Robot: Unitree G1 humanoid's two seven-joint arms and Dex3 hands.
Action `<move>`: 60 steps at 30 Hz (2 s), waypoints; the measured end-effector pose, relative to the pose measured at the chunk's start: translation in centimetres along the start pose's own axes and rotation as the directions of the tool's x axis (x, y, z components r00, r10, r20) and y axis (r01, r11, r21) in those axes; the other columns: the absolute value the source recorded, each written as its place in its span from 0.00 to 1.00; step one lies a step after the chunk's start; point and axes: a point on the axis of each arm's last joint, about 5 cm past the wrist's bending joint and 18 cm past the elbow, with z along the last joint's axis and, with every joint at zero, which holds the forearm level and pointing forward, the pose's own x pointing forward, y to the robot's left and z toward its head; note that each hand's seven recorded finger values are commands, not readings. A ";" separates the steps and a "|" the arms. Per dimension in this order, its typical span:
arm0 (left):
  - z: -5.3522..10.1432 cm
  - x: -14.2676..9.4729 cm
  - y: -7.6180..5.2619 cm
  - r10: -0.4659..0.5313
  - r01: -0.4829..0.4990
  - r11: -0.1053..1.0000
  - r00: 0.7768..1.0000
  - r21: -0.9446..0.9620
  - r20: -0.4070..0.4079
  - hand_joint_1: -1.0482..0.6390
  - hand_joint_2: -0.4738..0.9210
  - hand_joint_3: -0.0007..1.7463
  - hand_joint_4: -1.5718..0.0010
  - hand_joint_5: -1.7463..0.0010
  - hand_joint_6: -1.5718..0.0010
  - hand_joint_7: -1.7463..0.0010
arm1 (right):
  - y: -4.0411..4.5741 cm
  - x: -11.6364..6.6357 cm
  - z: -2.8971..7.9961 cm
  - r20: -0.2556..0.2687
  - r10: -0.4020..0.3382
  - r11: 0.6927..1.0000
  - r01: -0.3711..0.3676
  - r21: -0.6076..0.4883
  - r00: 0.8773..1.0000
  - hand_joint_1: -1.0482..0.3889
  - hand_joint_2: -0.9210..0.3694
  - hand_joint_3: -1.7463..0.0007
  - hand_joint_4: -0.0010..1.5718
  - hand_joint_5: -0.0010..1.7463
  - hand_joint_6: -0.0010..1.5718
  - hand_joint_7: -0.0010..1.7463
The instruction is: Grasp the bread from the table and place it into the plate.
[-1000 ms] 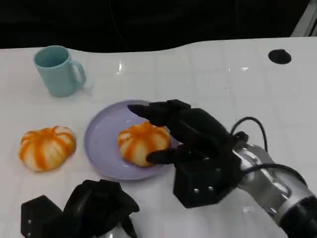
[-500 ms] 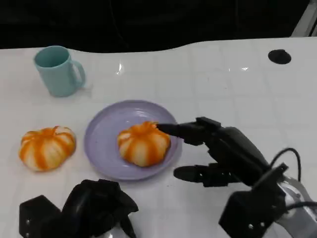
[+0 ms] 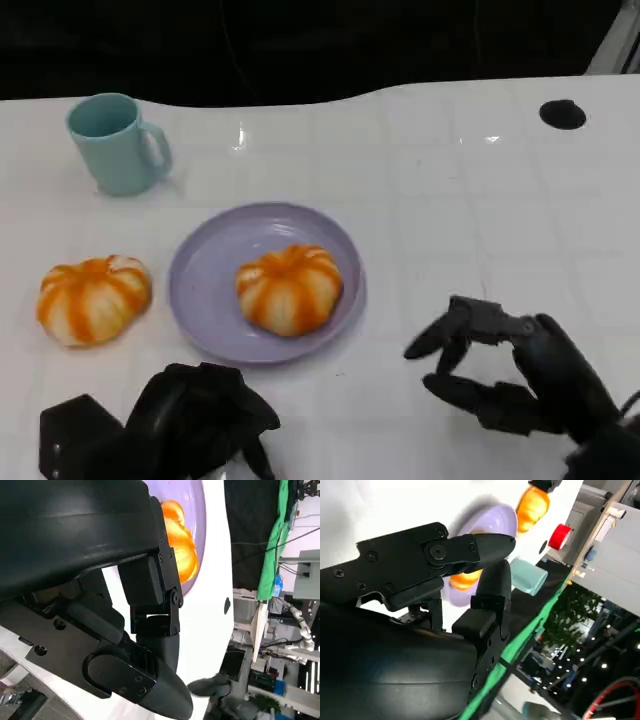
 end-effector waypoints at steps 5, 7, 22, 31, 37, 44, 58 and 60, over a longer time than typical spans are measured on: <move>0.1 0.0 -0.1 -0.002 0.002 1.000 1.000 0.000 0.002 0.00 0.90 0.00 0.04 0.49 0.00 0.72 | -0.46 -1.4 0.2 -0.050 -0.019 0.999 0.021 0.042 0.999 0.40 0.00 0.80 0.42 1.00 0.32 0.88; 0.1 0.0 -0.1 -0.002 0.002 1.000 1.000 0.001 0.004 0.00 0.90 0.00 0.04 0.49 0.00 0.72 | -0.54 -1.9 0.1 -0.075 -0.020 0.998 0.024 0.054 0.997 0.40 0.00 0.80 0.41 1.00 0.31 0.88; 0.2 -0.1 0.0 0.003 -0.003 1.000 1.000 -0.004 0.002 0.00 0.91 0.01 0.04 0.49 0.00 0.74 | -0.76 -4.6 0.5 -0.185 -0.002 0.994 0.022 0.106 0.983 0.39 0.00 0.79 0.39 1.00 0.31 0.87; 0.3 -0.1 0.2 0.005 -0.005 1.000 1.000 0.001 0.000 0.00 0.92 0.01 0.04 0.49 0.00 0.74 | -0.39 -4.6 0.3 -0.190 -0.001 0.980 0.038 0.194 0.982 0.41 0.00 0.76 0.38 0.96 0.39 0.74; 0.3 -0.1 0.2 0.004 -0.004 1.000 1.000 0.005 -0.001 0.00 0.92 0.01 0.04 0.49 0.00 0.73 | -0.08 -4.4 0.1 -0.193 0.006 0.953 0.052 0.297 0.981 0.40 0.00 0.75 0.42 0.94 0.45 0.74; 0.3 -0.2 0.3 0.006 -0.006 1.000 1.000 0.005 0.000 0.00 0.92 0.01 0.05 0.49 0.00 0.74 | 0.07 -4.4 -0.1 -0.233 0.019 0.938 0.063 0.340 0.972 0.40 0.01 0.74 0.43 0.94 0.45 0.74; 0.4 -0.2 0.3 0.006 -0.006 1.000 1.000 0.007 0.003 0.00 0.92 0.01 0.05 0.48 0.00 0.74 | 0.02 -4.3 0.0 -0.243 0.023 0.936 0.065 0.347 0.970 0.40 0.01 0.75 0.42 0.95 0.44 0.75; 0.4 -0.2 0.3 0.007 -0.007 1.000 1.000 0.007 0.004 0.00 0.92 0.01 0.05 0.48 0.00 0.74 | -0.02 -4.3 0.0 -0.243 0.021 0.936 0.066 0.346 0.970 0.40 0.01 0.75 0.42 0.95 0.44 0.75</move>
